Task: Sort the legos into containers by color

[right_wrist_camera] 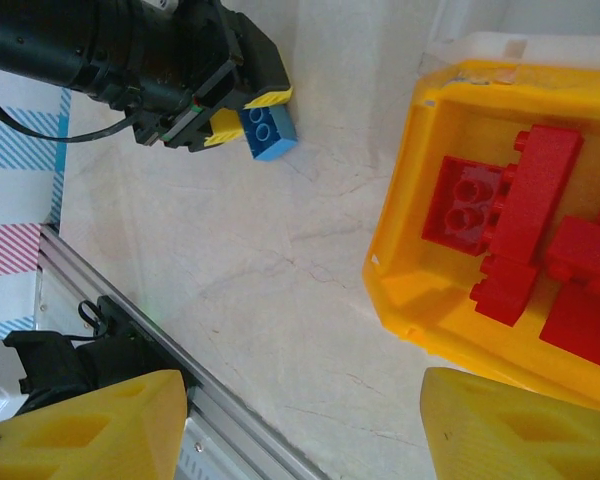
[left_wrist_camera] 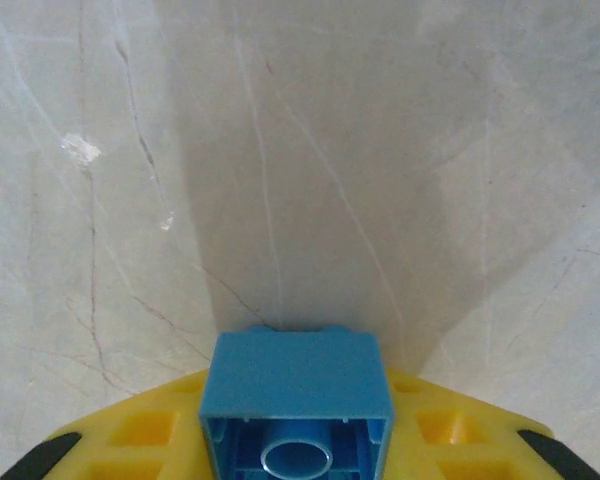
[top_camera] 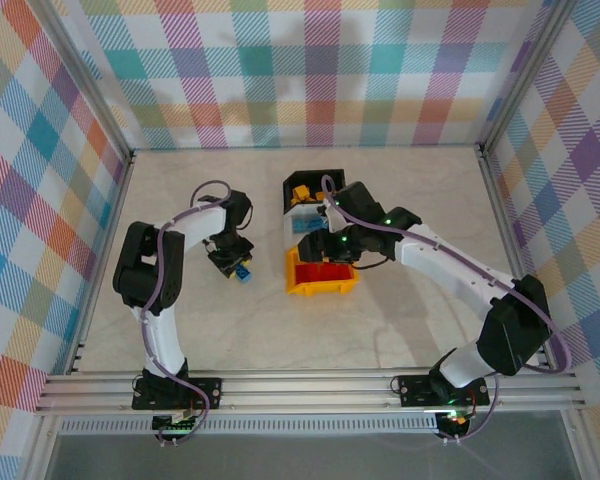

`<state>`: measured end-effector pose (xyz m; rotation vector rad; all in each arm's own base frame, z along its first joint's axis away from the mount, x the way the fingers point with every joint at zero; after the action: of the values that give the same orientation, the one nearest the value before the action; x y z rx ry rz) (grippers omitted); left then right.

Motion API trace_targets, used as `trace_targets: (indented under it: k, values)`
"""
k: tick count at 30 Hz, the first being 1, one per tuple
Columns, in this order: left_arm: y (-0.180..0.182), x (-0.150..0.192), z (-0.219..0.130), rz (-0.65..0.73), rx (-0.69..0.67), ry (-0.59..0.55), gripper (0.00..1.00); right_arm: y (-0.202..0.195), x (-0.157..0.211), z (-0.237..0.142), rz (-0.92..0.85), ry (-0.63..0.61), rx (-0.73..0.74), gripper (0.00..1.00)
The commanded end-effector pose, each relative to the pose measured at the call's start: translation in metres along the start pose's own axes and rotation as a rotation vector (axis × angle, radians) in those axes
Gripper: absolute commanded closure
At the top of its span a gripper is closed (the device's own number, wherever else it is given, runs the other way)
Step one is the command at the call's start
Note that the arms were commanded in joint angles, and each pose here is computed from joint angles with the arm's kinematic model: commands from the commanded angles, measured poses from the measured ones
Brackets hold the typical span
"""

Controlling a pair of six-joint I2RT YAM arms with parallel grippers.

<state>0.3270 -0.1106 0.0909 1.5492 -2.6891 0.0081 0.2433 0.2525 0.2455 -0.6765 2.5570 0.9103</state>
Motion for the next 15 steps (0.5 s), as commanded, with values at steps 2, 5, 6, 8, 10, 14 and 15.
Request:
trace_targets:
  k: [2,5,6,8,10,14,15]
  values:
    - [-0.016,0.005,-0.022,0.045,0.021,-0.025,0.68,-0.011,0.002,-0.018,0.020,-0.037,0.001,0.36]
    - [-0.037,0.008,-0.047,0.069,0.092,-0.038,0.68,-0.024,0.001,-0.031,0.066,-0.077,0.009,0.36]
    - [-0.043,0.009,-0.054,0.075,0.118,-0.041,0.68,-0.029,0.002,-0.035,0.082,-0.086,0.011,0.36]
    - [-0.062,0.013,-0.072,0.094,0.183,-0.044,0.68,-0.040,0.004,-0.044,0.118,-0.113,0.015,0.36]
    - [-0.083,0.020,-0.082,0.109,0.245,-0.022,0.68,-0.049,0.007,-0.049,0.153,-0.126,0.022,0.36]
    - [-0.127,0.043,-0.093,0.161,0.322,0.025,0.68,-0.065,0.014,-0.057,0.213,-0.157,0.034,0.37]
    - [-0.139,0.052,-0.094,0.183,0.334,0.035,0.68,-0.068,0.016,-0.058,0.227,-0.162,0.034,0.37]
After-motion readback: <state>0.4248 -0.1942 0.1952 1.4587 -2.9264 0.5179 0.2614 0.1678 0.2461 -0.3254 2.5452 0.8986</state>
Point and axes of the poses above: each hand's point on the last joint's axis, 136 mm out from that joint toward the fingers, its own z axis out along the fingers, its own y axis along the line the jaws close on, x = y × z, the point moved 7 cm from there along -z, back along the fingers, and after that the axes turned 15 degrees about -z, right-handed, at the moved point
